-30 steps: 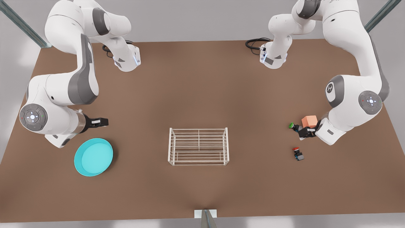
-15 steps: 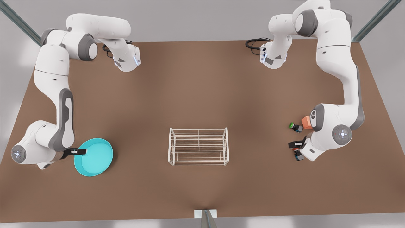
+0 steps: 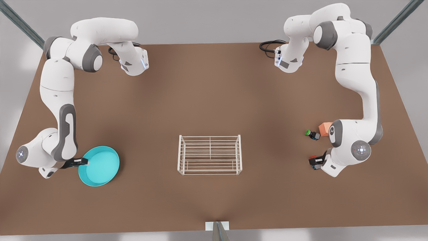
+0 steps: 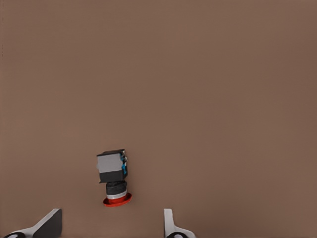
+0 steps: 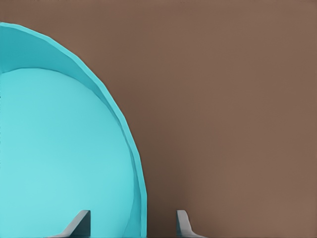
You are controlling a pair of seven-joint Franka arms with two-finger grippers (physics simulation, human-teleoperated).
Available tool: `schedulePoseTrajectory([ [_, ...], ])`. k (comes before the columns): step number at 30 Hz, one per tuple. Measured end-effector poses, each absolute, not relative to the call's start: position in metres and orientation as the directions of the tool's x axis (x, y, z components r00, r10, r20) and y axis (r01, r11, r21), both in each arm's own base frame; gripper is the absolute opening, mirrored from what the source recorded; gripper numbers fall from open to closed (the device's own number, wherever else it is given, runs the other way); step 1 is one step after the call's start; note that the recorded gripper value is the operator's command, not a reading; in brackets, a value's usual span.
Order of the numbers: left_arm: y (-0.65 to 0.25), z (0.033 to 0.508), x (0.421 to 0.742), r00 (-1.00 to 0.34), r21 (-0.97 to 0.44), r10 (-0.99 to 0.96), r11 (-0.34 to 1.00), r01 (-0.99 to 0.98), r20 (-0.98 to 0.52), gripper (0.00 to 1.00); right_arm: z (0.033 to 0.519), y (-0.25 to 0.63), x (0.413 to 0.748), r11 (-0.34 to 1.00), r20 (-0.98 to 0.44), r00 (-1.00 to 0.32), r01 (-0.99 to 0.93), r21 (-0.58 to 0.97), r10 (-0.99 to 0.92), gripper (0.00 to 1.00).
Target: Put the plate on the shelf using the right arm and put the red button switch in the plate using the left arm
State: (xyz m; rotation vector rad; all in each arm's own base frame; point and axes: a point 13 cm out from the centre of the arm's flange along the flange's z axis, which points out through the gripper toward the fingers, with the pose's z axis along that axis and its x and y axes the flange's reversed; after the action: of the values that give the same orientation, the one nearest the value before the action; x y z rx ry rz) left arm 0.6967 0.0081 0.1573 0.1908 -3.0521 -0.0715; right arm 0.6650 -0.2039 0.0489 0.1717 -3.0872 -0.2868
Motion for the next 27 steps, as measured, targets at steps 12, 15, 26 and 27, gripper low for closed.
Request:
schedulePoseTrajectory([
  [12,0.015,0.077,0.693,-0.983,0.052,-0.157,0.987,-0.152,0.093,1.00,0.046,-0.202,0.668,0.952,-0.036,-0.977,-0.211,0.223,-0.208,0.28],
  [15,0.025,0.069,0.693,-0.982,0.058,-0.168,0.985,-0.164,0.086,1.00,0.044,-0.201,0.668,0.946,-0.041,-0.972,-0.237,0.224,-0.233,0.22],
  [26,0.033,0.059,0.697,-0.981,0.057,-0.184,0.982,-0.180,0.068,1.00,0.116,-0.188,0.687,0.914,-0.109,-0.934,-0.355,0.196,-0.339,0.18],
  [27,0.034,0.055,0.694,-0.980,0.058,-0.186,0.982,-0.182,0.073,1.00,0.130,-0.183,0.690,0.909,-0.116,-0.928,-0.372,0.190,-0.355,0.18],
])
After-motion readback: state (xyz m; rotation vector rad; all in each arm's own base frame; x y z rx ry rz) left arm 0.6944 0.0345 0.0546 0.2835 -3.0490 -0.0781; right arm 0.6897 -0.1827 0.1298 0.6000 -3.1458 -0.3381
